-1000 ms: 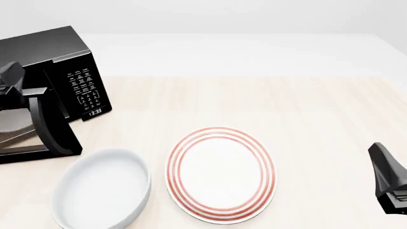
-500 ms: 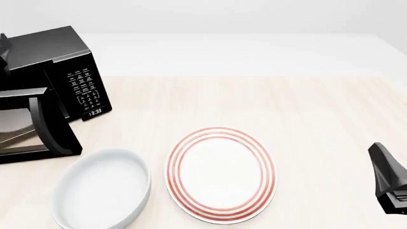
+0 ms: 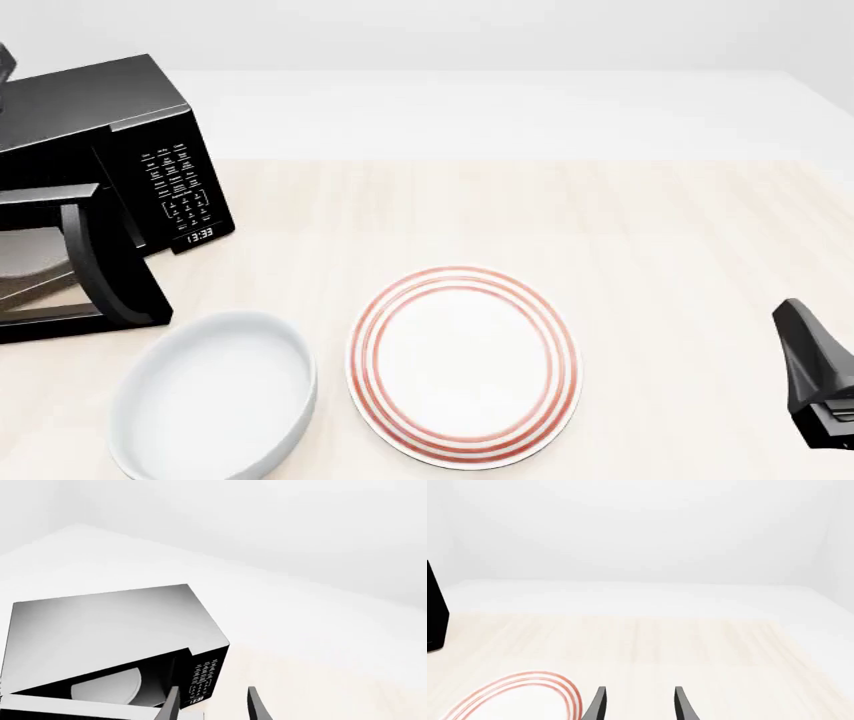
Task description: Open the microwave.
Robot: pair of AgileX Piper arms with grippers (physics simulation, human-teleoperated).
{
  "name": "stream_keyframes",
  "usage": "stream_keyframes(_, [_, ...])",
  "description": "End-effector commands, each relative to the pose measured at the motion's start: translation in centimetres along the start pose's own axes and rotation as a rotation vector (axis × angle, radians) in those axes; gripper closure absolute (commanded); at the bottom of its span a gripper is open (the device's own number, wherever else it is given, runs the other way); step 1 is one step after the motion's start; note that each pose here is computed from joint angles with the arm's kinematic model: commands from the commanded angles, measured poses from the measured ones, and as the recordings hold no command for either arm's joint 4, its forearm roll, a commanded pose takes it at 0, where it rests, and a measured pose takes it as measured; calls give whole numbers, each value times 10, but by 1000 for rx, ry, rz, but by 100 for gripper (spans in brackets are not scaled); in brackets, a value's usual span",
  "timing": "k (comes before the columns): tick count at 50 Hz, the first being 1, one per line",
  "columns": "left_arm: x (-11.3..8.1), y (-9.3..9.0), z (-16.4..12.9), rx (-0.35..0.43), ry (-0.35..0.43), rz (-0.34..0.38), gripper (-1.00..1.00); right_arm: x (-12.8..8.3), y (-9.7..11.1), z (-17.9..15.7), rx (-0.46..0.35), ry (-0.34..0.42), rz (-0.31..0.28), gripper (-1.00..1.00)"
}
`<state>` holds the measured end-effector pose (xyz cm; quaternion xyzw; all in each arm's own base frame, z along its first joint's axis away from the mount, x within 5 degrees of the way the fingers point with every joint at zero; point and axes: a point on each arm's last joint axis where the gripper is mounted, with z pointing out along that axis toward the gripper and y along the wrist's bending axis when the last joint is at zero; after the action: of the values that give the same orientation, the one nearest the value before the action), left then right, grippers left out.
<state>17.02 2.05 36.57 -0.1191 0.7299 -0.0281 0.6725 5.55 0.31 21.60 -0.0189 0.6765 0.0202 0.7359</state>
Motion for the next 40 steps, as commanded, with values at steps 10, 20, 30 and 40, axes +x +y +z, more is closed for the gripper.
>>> stream_keyframes(10, [-3,1,17,-44,154,-31,-100,0,0,0,4,3,0,-100])
stream_keyframes(20, [-7,1,26,-55,200,-16,-100,0,0,0,4,2,0,-100])
stream_keyframes(30, [-11,1,39,-65,248,1,-100,0,0,0,4,3,-1,-100])
stream_keyframes(40, [-12,0,52,-71,308,20,-100,0,0,0,4,2,0,-100])
